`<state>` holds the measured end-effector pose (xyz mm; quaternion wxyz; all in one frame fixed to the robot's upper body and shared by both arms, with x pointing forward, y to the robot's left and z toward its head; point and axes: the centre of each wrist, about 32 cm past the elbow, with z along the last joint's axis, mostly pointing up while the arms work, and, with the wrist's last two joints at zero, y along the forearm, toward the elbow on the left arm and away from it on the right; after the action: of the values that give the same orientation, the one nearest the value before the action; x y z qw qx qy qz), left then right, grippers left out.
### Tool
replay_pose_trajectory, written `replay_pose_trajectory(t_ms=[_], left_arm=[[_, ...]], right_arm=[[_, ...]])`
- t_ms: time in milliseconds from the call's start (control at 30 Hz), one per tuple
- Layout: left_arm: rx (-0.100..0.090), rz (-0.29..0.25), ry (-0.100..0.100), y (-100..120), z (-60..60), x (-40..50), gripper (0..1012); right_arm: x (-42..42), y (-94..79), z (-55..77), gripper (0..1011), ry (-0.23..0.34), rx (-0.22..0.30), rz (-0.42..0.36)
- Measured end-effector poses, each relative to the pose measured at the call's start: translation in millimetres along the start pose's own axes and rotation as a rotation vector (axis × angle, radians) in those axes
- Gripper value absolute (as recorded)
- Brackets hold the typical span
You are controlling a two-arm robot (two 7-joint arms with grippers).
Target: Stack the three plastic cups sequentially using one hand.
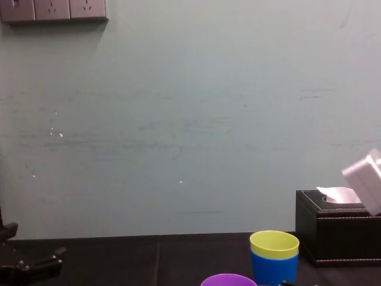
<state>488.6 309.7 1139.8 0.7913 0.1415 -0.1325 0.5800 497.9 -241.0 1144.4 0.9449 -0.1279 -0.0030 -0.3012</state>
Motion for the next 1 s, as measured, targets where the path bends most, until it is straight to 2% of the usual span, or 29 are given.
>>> replay_pose_trajectory(t_ms=[533, 1000], left_arm=[[0.0, 0.0, 0.0, 0, 0.0, 0.0, 1010], [0.0, 0.0, 0.0, 0, 0.0, 0.0, 1010]], right_arm=[[2.6, 17.0, -0.7, 1003, 0.017, -0.019, 0.007], [2.8, 25.3, 2.0, 1003, -0.002, -0.016, -0.007]])
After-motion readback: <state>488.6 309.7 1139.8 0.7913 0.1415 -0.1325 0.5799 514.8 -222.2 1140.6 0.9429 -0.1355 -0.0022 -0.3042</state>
